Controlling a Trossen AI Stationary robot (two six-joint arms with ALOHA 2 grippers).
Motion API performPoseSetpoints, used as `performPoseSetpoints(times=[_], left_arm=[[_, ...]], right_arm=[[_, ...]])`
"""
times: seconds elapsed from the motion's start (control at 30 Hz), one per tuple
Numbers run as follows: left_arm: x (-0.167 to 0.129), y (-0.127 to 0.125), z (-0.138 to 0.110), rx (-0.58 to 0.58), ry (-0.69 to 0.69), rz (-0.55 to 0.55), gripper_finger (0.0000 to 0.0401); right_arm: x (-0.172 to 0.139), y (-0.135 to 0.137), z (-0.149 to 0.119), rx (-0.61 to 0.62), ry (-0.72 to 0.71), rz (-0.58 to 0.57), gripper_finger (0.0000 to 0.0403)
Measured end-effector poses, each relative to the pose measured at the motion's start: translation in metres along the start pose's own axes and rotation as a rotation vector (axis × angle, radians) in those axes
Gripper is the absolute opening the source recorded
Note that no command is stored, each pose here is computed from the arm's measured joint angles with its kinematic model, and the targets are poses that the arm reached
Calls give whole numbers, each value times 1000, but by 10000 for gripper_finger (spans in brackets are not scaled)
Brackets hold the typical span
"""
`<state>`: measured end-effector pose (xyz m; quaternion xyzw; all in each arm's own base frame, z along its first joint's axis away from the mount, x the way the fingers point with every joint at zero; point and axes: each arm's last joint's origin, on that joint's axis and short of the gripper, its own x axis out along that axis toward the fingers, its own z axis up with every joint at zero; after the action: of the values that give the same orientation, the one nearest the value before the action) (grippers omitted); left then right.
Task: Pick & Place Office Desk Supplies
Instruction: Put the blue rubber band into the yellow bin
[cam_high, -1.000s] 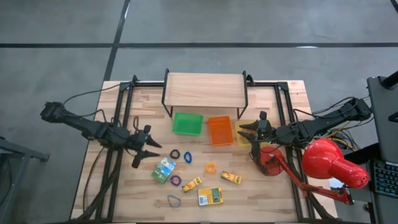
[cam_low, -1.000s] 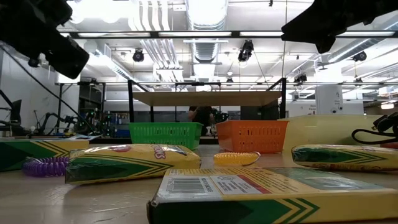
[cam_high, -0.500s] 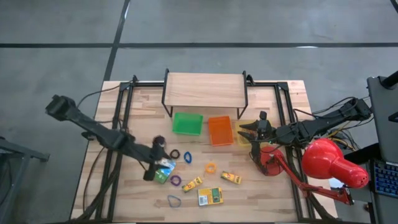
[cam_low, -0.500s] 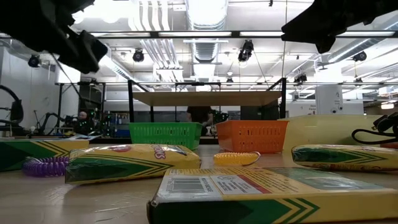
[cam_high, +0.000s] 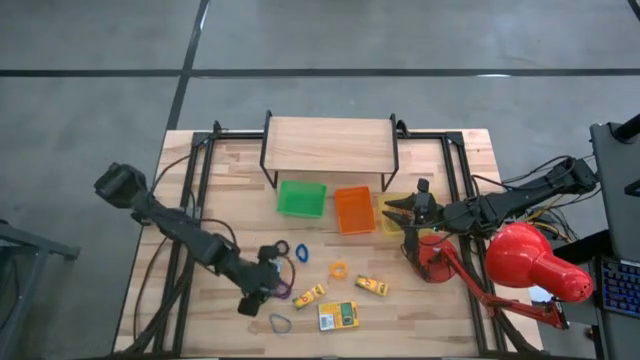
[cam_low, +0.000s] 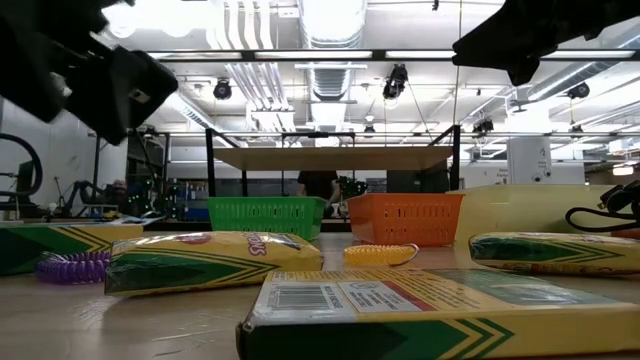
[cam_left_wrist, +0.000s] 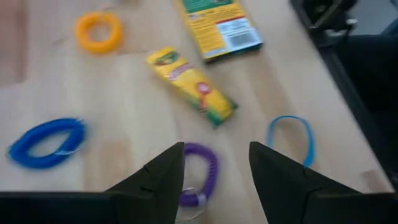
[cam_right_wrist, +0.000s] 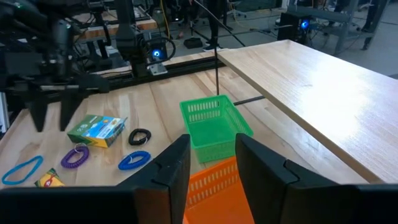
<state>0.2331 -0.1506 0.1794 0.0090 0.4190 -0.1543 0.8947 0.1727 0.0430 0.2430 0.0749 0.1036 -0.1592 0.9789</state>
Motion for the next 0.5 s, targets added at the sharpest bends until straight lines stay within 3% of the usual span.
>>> performPoseSetpoints(times=[0.17, 0.5], left_arm=[[5, -19, -4, 0, -23, -37, 184], [28, -41, -18, -37, -20, -11, 184]], right_arm=[[0, 0, 0, 0, 0, 0, 133], [0, 0, 0, 0, 1, 0, 126]])
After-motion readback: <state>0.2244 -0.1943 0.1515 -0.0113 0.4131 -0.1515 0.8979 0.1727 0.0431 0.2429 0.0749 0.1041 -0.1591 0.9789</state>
